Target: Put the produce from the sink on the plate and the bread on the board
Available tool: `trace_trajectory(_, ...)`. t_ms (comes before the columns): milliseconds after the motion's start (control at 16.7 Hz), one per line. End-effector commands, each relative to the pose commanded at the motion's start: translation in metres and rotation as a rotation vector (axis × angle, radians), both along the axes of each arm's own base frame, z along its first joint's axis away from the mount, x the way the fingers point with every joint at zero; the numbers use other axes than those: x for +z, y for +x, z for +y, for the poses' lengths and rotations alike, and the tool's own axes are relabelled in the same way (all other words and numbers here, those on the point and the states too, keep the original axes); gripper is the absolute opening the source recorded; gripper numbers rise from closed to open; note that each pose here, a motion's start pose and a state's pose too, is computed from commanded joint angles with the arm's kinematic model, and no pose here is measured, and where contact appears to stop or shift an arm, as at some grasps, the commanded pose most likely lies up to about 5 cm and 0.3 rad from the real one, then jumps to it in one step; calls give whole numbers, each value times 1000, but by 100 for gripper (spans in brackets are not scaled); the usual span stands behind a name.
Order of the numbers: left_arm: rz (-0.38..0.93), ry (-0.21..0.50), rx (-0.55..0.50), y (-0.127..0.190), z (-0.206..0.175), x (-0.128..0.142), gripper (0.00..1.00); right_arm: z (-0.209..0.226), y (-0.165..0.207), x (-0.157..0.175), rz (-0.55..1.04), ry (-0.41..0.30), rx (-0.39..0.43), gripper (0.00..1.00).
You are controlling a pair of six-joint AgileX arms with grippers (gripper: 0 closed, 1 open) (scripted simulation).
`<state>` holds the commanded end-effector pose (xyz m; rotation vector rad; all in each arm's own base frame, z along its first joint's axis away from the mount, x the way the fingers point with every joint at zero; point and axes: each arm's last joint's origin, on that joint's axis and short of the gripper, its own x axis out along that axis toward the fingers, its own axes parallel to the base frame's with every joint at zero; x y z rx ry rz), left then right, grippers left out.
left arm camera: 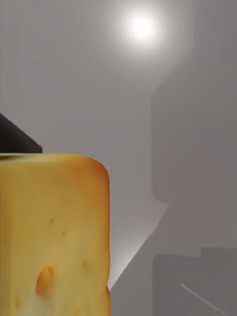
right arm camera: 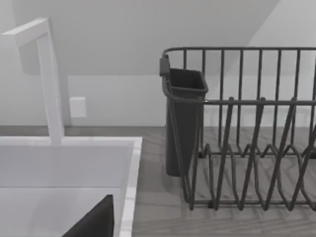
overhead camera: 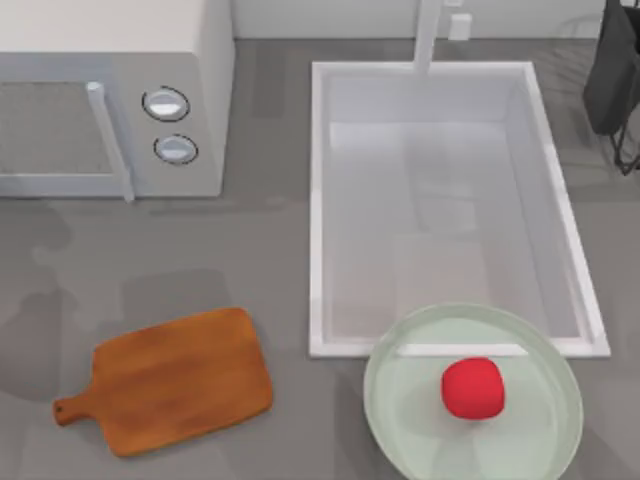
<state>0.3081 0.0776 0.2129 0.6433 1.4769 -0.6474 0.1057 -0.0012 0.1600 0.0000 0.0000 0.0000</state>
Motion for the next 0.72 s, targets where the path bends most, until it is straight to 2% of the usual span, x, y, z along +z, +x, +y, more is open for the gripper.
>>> trace_trajectory(180,13,-1,88,4,-8,-2,0,0,0,0,0,0,0,100)
trace_trajectory(360,29,2,250,10,-23,-5,0,0,0,0,0,0,0,100)
trace_trajectory(540,44,12,482,14,-44,-9,0,0,0,0,0,0,0,100)
trace_trajectory(720,60,30,757,14,-70,-14,0,0,0,0,0,0,0,100)
